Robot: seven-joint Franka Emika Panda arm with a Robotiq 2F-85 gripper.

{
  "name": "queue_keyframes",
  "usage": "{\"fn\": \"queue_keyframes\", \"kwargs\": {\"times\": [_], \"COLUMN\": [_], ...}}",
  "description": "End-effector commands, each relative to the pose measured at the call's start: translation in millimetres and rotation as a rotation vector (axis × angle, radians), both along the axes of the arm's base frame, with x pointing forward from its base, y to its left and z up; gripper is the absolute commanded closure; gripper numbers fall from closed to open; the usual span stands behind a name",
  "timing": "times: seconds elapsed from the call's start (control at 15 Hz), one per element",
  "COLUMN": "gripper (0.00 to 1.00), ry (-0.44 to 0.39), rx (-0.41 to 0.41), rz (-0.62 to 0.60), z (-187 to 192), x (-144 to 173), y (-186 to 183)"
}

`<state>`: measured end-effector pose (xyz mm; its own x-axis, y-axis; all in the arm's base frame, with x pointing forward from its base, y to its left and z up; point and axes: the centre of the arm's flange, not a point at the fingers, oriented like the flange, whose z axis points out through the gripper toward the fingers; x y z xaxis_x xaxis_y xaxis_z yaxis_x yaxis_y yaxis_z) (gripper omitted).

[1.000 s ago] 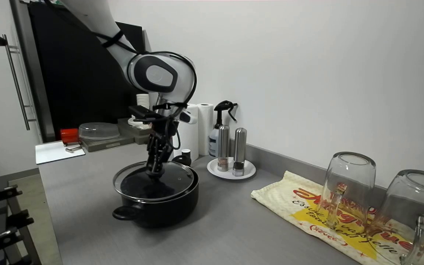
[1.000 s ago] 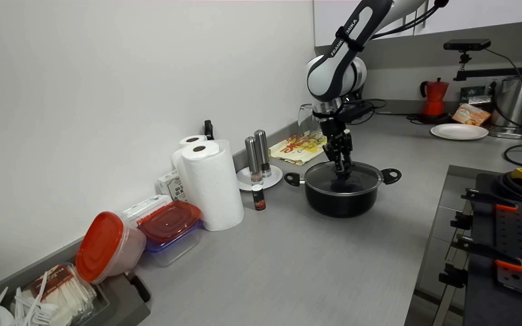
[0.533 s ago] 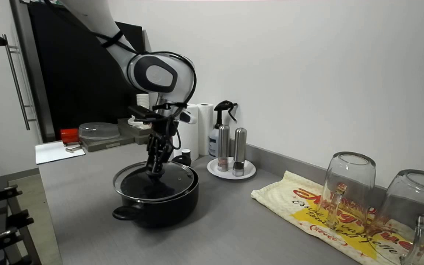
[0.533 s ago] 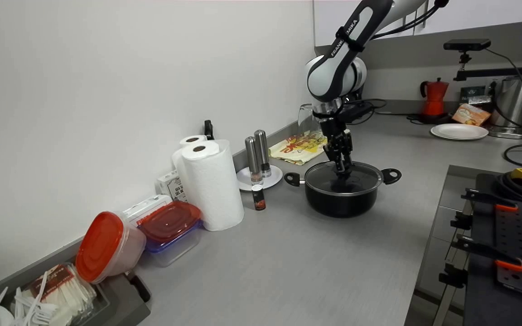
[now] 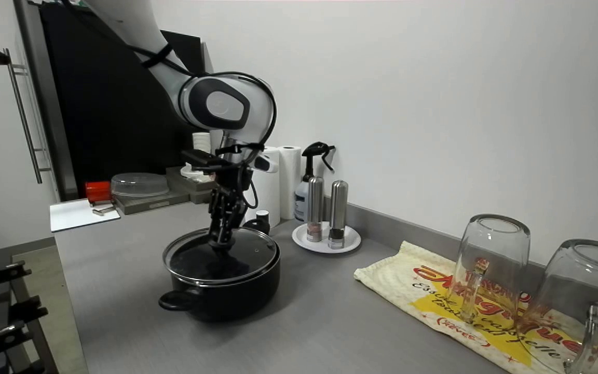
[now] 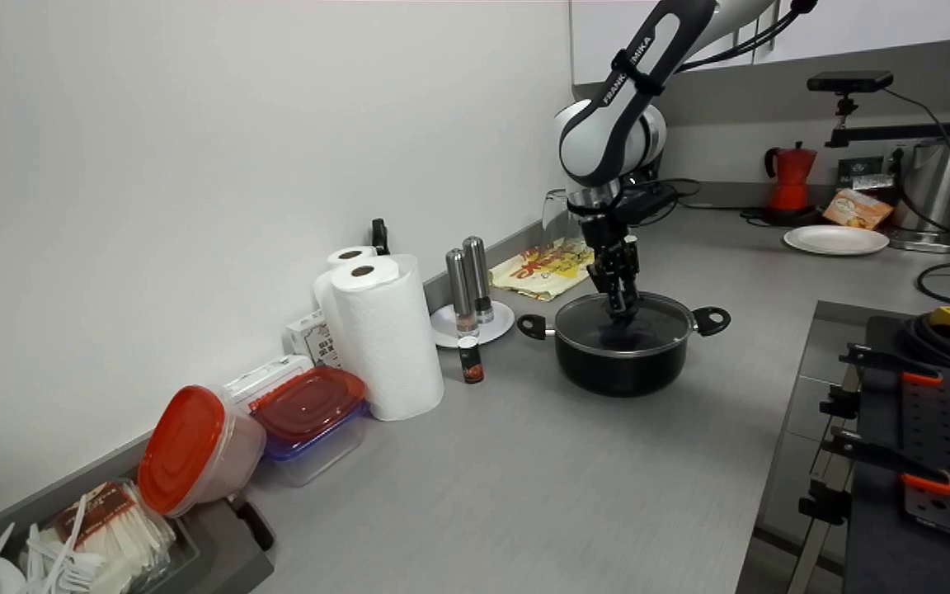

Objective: Put the lid on the pot

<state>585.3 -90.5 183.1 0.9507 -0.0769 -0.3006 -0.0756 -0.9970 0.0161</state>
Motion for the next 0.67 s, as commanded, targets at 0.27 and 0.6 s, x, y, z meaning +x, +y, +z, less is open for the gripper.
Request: {"fn": "queue_keyframes", "kwargs": {"times": [0.27,0.6], "gripper": [0.75,0.75], "ry": [-0.036,-0.026], "rx": [-0.028,-0.034], "rz": [0.019,0.033], "z": [9.1,5.6], "x": [-2.3,-4.6], "y": [3.7,3.3]}}
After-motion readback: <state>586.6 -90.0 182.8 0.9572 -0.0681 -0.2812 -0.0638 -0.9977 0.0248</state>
